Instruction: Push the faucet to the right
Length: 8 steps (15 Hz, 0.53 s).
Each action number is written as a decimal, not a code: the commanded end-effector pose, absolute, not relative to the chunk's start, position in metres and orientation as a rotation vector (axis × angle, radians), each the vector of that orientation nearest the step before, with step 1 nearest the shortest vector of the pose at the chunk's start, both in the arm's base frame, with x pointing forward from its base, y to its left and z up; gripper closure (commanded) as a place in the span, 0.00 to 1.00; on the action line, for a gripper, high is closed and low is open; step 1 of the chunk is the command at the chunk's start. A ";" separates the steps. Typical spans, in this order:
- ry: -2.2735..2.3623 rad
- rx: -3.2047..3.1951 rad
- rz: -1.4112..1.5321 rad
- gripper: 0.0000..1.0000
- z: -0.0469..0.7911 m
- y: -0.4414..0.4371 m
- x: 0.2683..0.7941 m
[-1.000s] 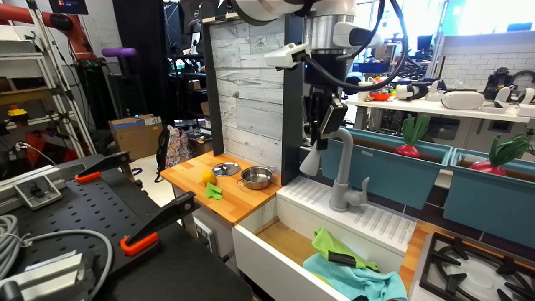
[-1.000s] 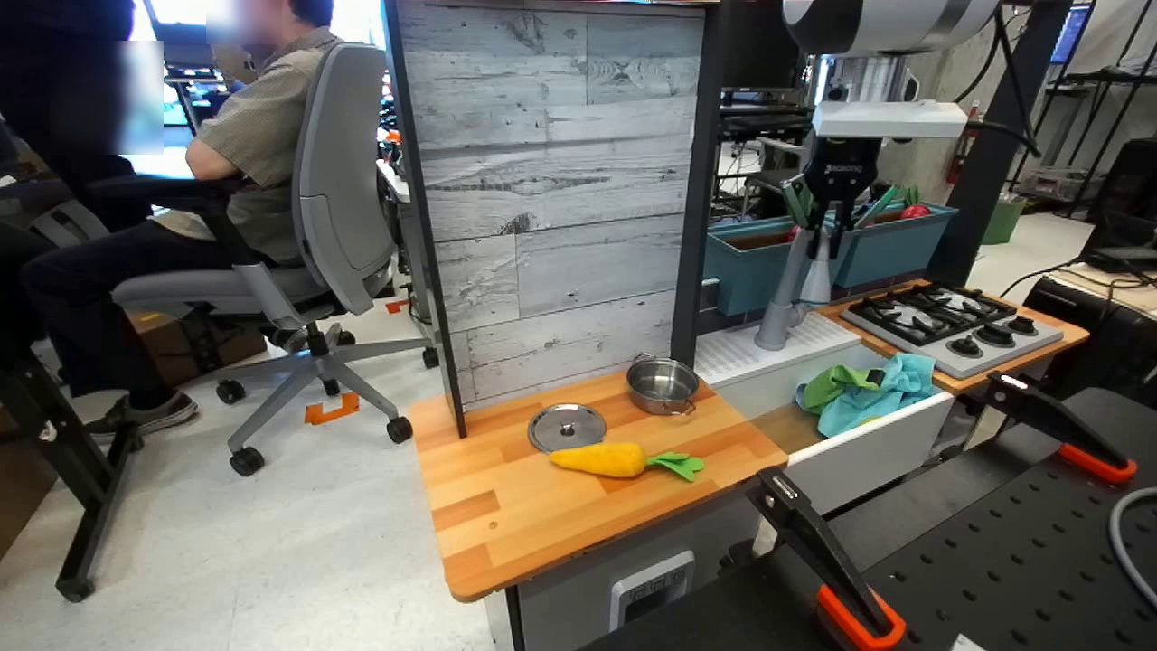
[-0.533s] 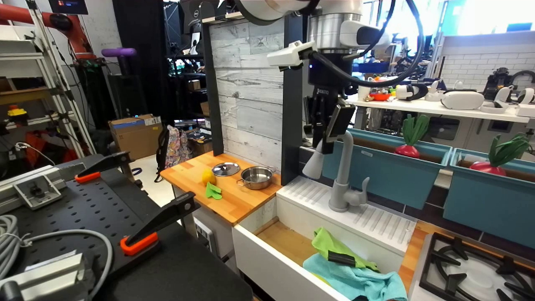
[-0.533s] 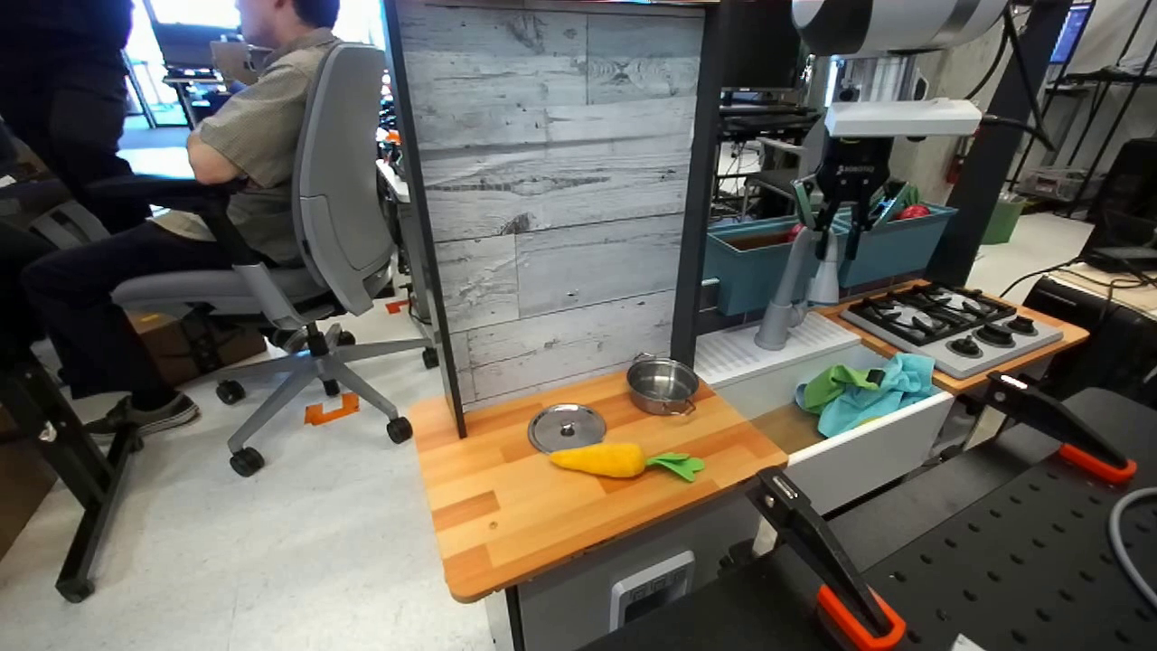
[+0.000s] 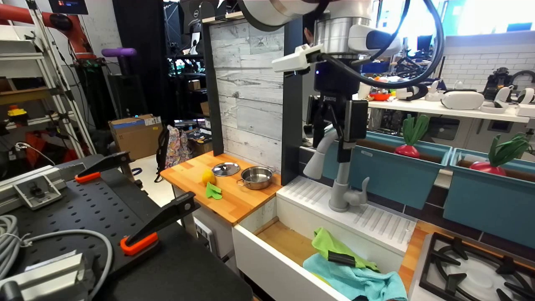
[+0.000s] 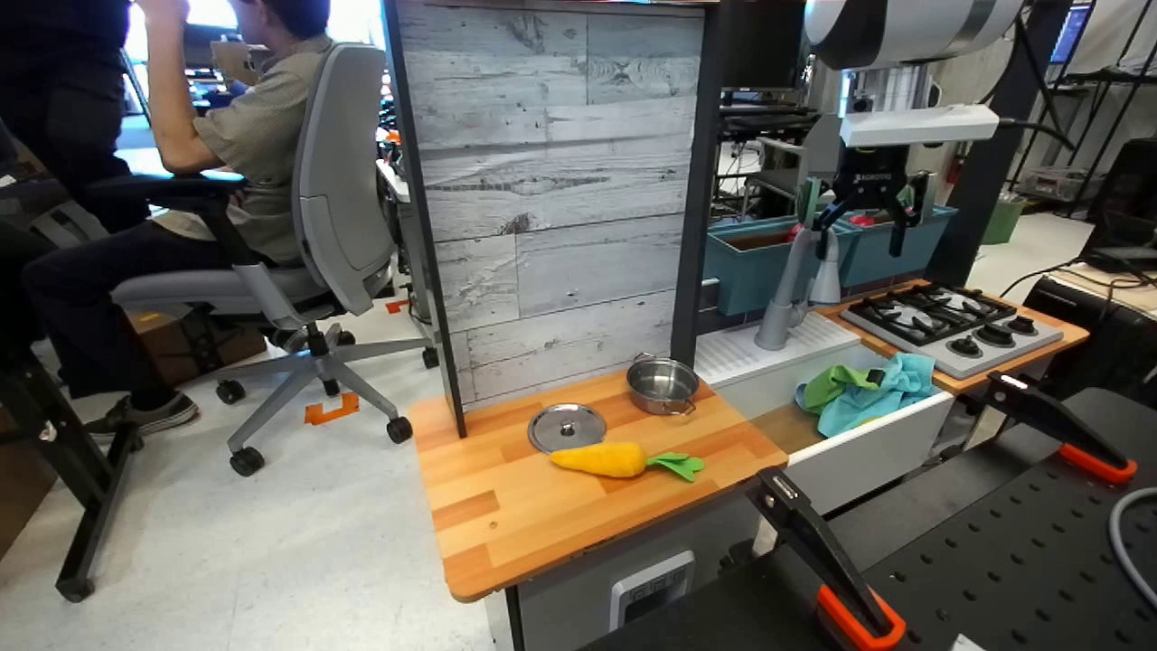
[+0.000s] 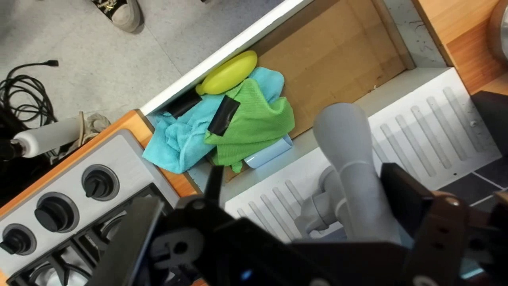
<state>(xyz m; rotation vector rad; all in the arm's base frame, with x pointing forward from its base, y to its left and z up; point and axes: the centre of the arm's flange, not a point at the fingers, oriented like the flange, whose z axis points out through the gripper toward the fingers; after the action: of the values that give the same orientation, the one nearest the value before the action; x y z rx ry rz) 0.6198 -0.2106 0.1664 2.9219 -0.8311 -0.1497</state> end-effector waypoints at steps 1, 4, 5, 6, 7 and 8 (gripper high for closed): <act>-0.824 2.841 -0.216 0.00 0.179 -0.262 0.602; -0.804 2.863 -0.219 0.00 0.179 -0.254 0.602; -0.795 2.869 -0.217 0.00 0.180 -0.251 0.601; -0.796 2.875 -0.214 0.00 0.180 -0.249 0.601; -0.802 2.879 -0.216 0.00 0.183 -0.245 0.600; -0.780 2.885 -0.234 0.00 0.186 -0.242 0.598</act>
<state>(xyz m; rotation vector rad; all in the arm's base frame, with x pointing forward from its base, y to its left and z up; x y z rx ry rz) 0.6196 -0.2107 0.1655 2.9231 -0.8232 -0.1557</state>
